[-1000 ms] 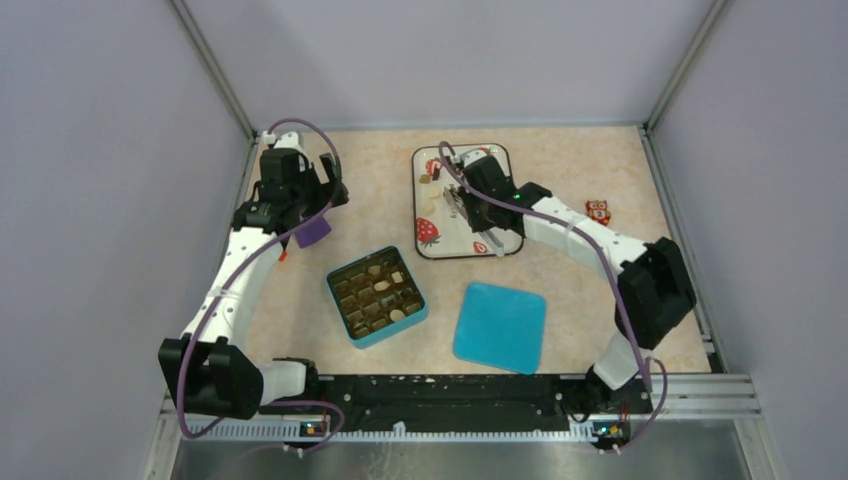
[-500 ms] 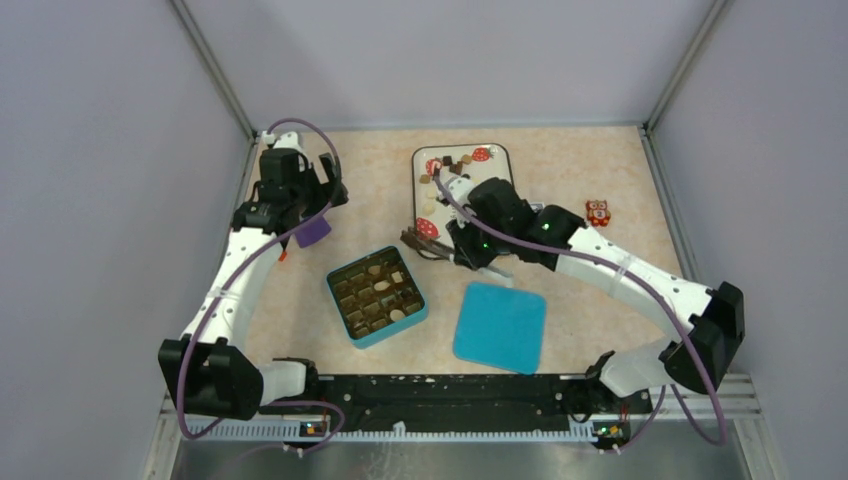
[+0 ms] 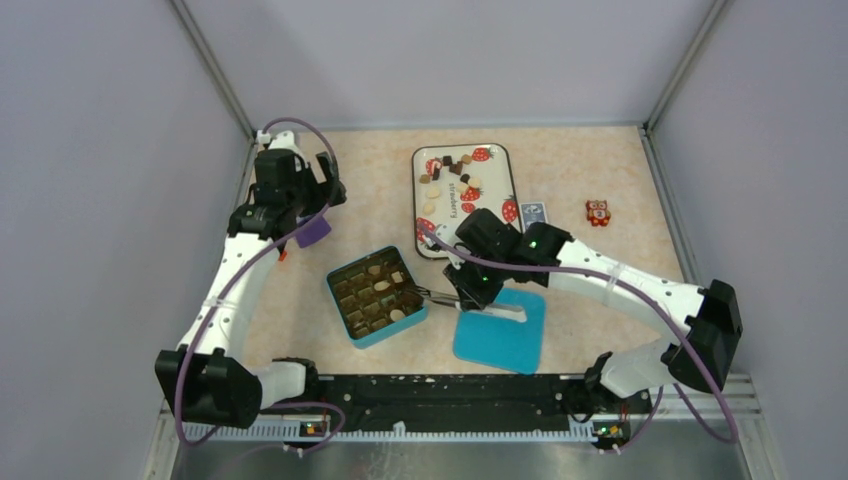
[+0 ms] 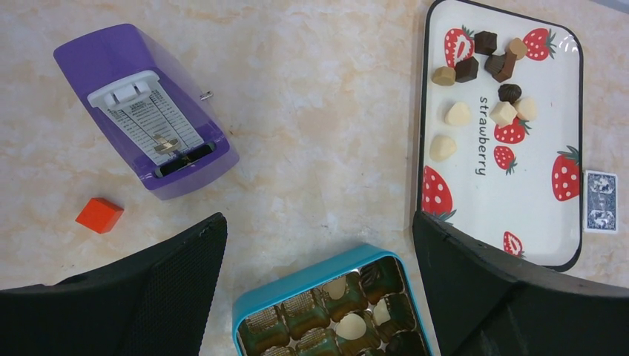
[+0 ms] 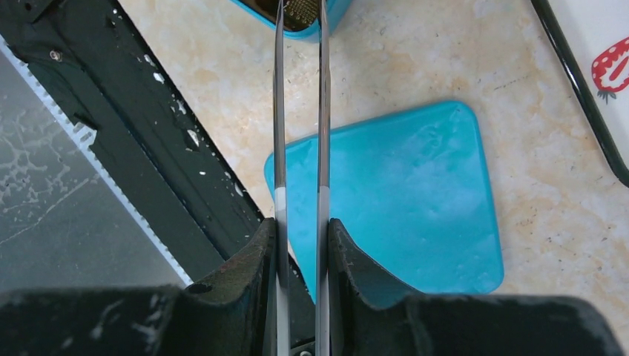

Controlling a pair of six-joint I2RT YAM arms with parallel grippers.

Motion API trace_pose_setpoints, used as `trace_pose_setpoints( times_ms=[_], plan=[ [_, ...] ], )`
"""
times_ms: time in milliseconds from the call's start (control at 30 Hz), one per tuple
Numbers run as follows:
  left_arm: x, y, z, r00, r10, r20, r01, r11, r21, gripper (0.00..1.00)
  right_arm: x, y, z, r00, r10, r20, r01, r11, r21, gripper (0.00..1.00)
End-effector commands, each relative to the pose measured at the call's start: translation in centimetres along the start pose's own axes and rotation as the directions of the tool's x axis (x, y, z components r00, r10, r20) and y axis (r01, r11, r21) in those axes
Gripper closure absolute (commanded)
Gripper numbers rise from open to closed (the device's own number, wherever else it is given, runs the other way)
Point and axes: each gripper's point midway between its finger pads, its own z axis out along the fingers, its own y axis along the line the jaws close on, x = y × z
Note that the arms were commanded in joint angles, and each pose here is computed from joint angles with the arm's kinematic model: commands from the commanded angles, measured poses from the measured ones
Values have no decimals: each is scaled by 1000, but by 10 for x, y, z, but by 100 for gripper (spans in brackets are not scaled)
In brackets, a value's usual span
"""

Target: Pack the chocolate

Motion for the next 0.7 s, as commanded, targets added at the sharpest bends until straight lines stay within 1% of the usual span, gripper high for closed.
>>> trace_pose_setpoints(
  times_ms=[0, 500, 667],
  plan=[
    [-16, 0, -11, 998, 0, 56, 0, 1000, -1, 1, -1, 8, -9, 999, -22, 28, 22, 1000, -16, 95],
    [-13, -2, -9, 999, -7, 50, 6, 1000, 12, 1, 12, 0, -11, 1000, -13, 6, 13, 999, 34, 96],
    [-15, -3, -9, 999, -6, 54, 5, 1000, 13, 1, 10, -1, -12, 1000, -19, 13, 19, 999, 41, 96]
  ],
)
